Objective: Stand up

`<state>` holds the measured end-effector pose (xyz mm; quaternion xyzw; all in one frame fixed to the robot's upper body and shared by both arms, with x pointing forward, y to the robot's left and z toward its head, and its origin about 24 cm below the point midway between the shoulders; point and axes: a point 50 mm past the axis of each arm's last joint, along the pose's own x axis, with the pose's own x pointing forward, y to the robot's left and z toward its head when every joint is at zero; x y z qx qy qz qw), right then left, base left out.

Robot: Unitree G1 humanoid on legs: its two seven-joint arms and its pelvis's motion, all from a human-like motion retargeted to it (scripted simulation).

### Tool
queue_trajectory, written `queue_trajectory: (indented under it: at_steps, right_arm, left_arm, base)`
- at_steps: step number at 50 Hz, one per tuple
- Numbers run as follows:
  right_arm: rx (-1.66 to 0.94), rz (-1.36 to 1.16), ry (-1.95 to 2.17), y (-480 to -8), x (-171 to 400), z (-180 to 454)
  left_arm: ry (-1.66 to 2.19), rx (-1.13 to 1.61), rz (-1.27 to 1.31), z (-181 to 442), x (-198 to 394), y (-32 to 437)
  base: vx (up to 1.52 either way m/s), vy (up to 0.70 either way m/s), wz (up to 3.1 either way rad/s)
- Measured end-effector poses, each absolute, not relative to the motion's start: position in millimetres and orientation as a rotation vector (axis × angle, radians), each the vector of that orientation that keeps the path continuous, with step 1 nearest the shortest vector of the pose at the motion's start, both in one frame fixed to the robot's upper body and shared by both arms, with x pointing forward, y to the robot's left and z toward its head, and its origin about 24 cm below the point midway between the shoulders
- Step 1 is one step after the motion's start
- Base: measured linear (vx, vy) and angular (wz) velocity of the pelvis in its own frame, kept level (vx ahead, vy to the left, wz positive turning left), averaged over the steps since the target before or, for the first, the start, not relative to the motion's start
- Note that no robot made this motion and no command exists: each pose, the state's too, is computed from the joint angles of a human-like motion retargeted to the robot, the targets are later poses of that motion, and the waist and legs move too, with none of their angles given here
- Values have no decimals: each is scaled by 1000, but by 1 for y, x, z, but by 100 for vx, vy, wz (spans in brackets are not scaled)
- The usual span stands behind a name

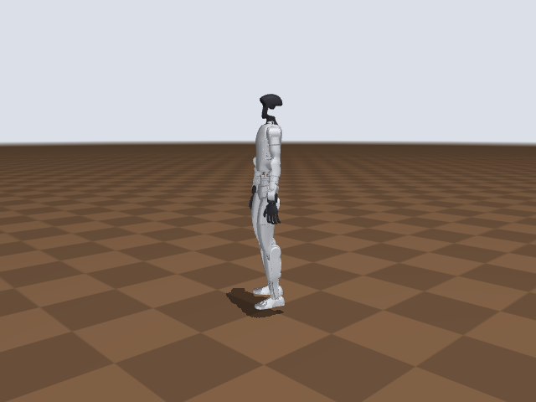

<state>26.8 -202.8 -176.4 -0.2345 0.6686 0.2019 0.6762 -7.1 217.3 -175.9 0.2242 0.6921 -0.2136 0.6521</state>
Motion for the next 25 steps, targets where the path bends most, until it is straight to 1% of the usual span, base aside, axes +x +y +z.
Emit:
queue_trajectory:
  at_steps: [9,25]
  right_arm:
    - [-518,421,1541,-212,15,-175]
    - [-438,286,1574,-230,-3,-172]
  left_arm:
    - [1587,511,-480,-175,-12,220]
    - [1604,522,-438,-173,-16,230]
  base:
    - [5,5,0]
    - [4,8,2]
